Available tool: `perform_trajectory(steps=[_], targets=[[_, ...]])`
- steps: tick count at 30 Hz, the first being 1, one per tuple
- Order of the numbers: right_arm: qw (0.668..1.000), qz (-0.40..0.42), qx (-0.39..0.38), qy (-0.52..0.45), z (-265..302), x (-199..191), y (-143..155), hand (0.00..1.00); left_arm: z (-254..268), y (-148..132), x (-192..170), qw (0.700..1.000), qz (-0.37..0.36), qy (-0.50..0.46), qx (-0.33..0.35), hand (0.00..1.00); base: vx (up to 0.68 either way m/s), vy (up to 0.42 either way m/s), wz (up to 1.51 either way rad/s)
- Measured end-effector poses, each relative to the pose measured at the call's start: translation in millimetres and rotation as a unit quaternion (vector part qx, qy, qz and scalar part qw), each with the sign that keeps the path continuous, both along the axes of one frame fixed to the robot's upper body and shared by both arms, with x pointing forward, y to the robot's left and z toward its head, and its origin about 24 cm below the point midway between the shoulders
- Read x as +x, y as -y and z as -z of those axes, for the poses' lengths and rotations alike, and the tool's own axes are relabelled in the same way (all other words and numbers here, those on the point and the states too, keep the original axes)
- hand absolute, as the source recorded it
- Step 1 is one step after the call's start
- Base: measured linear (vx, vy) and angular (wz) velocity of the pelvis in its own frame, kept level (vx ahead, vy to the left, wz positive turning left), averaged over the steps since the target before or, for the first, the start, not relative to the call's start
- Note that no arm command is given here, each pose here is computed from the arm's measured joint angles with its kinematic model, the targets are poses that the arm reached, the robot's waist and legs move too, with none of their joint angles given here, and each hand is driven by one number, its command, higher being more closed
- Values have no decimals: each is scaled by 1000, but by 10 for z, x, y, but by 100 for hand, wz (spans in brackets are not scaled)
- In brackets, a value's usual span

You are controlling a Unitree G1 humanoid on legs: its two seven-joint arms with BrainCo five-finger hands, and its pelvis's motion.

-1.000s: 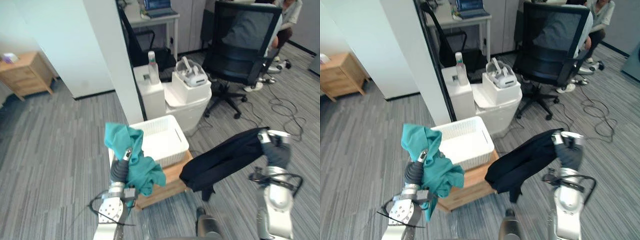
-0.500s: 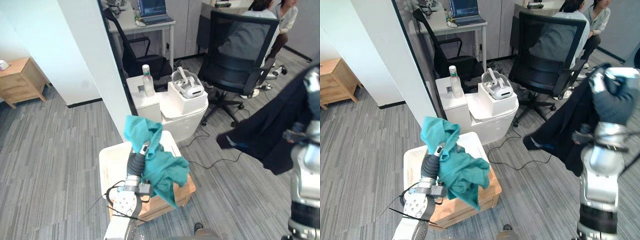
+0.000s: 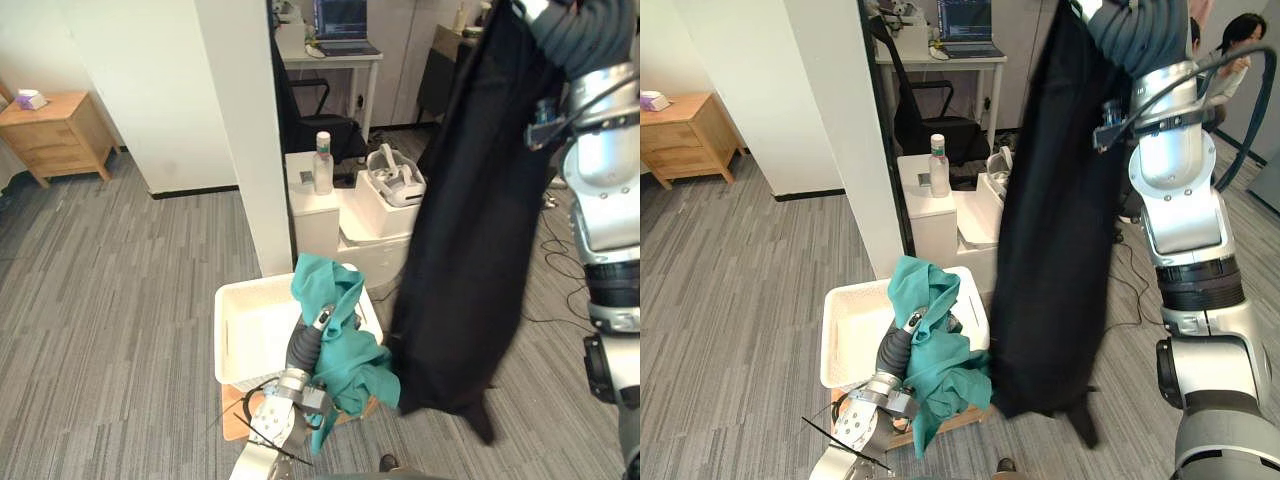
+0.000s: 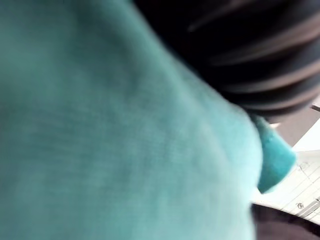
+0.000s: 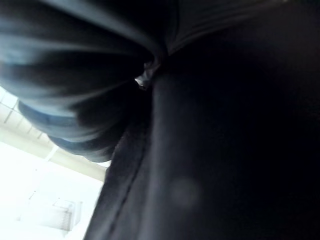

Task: Tidy the bed and pick cloth on bed and put in laundry

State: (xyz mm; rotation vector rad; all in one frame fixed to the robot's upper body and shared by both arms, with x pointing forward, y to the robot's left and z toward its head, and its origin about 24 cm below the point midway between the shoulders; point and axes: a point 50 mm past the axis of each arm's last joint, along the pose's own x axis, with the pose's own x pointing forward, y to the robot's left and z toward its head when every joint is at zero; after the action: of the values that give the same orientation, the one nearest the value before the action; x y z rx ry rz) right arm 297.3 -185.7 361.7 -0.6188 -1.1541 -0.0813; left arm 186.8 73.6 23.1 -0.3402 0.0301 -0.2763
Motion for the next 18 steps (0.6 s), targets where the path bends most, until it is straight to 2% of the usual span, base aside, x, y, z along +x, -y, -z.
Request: perform_trajectory(steps=[11,13,18], targets=[[997,-2,6,71,-283,-160,-99,100,233,-48,-76,998,-9,-60,-2,100,-55,-3,1],[997,-19,16,69,-264,-144,-166,100,255,-44,-79,998,-8,-65,-2,100,-43,-27,-13],[995,-91,20,45,-157,-52,-584,100,246,-16,-64,998,-7,-65,-9,100,-62,-42,-10]])
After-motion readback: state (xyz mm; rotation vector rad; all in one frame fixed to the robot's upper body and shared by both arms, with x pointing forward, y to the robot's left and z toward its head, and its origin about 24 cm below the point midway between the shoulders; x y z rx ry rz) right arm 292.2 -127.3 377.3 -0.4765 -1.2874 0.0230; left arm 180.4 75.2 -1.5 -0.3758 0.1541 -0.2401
